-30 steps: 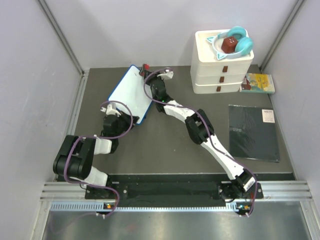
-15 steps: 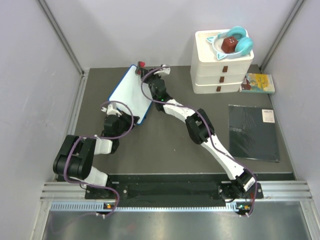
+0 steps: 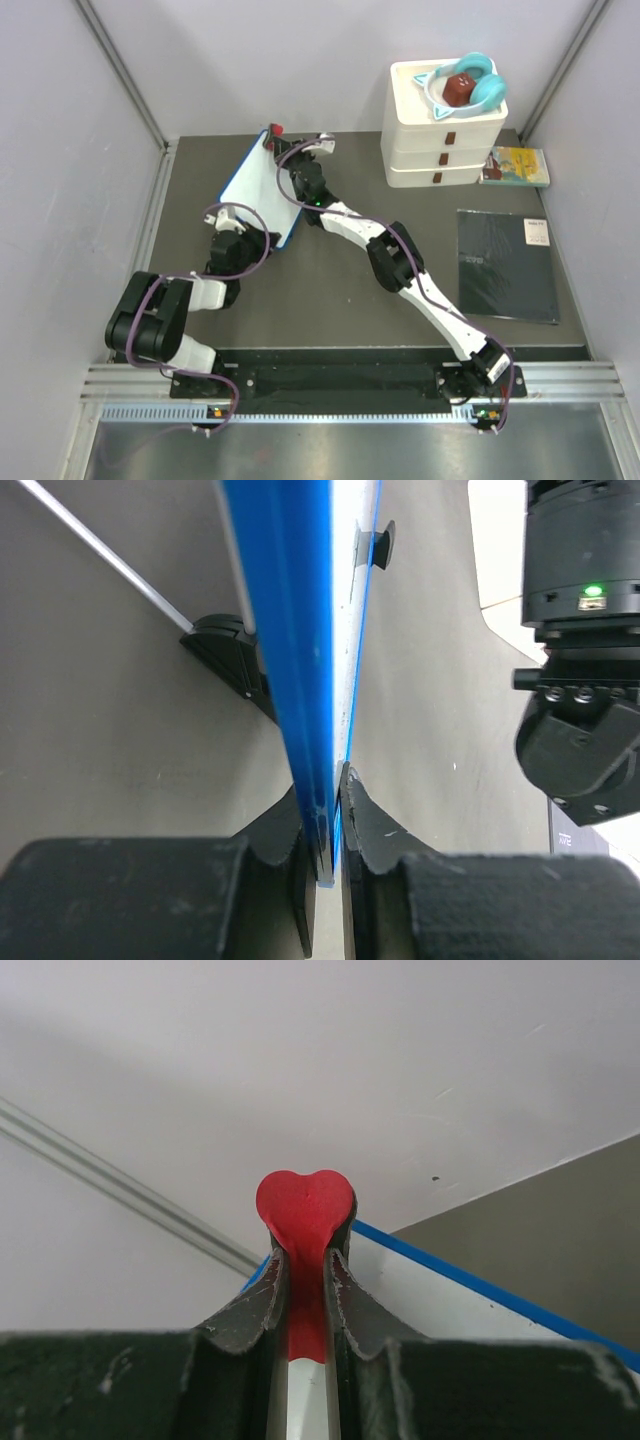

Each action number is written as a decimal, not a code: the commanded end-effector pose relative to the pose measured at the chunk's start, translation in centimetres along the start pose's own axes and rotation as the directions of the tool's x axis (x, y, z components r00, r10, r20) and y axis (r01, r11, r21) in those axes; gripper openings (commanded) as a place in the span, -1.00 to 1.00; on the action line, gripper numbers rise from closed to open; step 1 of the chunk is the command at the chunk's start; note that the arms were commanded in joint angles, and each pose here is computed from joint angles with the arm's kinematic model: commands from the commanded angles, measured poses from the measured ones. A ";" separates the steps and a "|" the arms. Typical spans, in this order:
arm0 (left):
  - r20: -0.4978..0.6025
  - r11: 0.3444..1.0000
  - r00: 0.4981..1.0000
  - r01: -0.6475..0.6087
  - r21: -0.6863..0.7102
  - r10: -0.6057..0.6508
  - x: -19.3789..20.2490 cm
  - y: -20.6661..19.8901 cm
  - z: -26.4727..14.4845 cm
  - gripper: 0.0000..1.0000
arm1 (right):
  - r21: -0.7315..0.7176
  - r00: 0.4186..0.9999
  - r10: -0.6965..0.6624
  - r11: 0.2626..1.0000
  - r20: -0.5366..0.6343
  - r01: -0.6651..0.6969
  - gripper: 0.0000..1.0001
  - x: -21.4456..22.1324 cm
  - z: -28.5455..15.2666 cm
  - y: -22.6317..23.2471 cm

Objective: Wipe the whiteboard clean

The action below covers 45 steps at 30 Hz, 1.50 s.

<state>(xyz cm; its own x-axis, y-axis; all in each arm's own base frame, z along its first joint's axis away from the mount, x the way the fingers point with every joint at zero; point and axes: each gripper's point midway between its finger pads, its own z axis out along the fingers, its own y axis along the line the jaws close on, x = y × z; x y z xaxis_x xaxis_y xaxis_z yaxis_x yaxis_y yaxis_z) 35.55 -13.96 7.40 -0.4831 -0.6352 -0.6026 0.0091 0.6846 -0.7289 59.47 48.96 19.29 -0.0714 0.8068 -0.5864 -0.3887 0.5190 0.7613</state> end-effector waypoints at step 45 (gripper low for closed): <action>-0.517 0.981 0.852 -0.017 -0.194 -0.087 14.3 5.9 -8.2 -1.00 | 0.068 1.000 0.008 0.998 0.017 -0.009 -1.00 1.0 -0.7 -3.1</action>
<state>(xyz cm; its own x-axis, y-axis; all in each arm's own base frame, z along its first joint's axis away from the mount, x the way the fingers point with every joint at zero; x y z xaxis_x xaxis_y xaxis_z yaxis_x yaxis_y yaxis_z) 33.68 -13.92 7.51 -0.4761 -0.6432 -0.5997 -0.0005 0.6821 -0.7313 59.74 48.41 17.03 -0.0586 0.8246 -0.5627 -0.3344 0.5148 0.7894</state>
